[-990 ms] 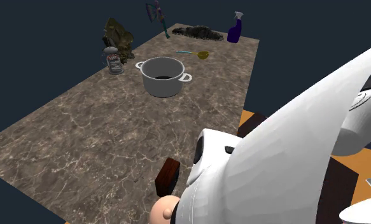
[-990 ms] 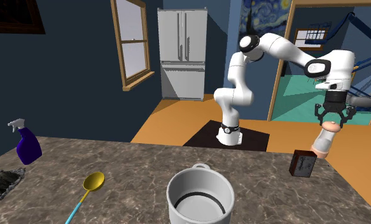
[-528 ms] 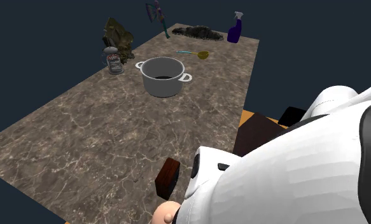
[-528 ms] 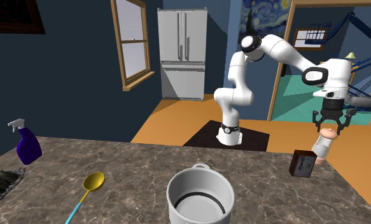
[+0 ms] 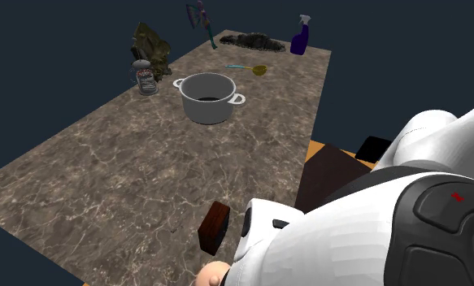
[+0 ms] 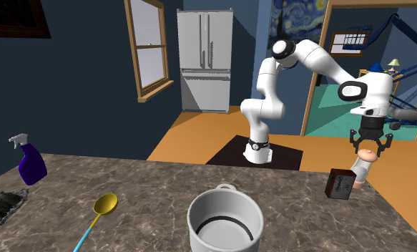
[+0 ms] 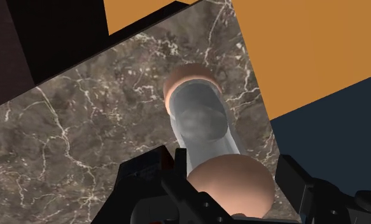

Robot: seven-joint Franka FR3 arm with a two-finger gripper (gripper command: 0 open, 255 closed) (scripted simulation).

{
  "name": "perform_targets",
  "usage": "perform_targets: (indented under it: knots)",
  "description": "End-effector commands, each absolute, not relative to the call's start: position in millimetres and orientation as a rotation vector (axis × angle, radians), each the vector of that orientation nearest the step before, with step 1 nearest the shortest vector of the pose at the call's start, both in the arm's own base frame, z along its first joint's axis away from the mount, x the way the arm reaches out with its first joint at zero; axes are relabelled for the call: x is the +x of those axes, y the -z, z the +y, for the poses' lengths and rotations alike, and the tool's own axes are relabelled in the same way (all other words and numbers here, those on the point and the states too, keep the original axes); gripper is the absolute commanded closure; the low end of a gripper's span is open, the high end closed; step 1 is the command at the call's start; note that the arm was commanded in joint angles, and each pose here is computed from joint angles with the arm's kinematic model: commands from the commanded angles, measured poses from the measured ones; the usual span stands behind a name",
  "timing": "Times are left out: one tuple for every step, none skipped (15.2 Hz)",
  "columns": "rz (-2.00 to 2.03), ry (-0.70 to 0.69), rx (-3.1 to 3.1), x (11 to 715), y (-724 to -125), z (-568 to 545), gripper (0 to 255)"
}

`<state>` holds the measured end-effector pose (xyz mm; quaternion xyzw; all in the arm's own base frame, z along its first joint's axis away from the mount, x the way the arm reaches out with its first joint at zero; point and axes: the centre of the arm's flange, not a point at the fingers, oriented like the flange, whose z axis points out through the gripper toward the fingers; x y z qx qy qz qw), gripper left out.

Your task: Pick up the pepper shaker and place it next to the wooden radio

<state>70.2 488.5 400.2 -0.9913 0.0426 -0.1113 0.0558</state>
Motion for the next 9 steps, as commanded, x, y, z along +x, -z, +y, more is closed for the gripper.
perform_targets:
  knots:
    - [0.129, 0.338, -3.008, 70.3, -400.0, 488.6, 255]
    - [0.129, 0.338, -3.008, 70.3, -400.0, 488.6, 255]
    - [0.129, 0.338, -3.008, 70.3, -400.0, 488.6, 255]
    - [0.129, 0.338, -3.008, 70.3, -400.0, 488.6, 0]
    - [0.129, 0.338, -3.008, 70.3, -400.0, 488.6, 0]
    - [0.129, 0.338, -3.008, 70.3, -400.0, 488.6, 0]
    - [0.129, 0.338, -3.008, 70.3, -400.0, 488.6, 0]
    - [0.129, 0.338, -3.008, 70.3, -400.0, 488.6, 0]
    - [0.129, 0.338, -3.008, 70.3, -400.0, 488.6, 0]
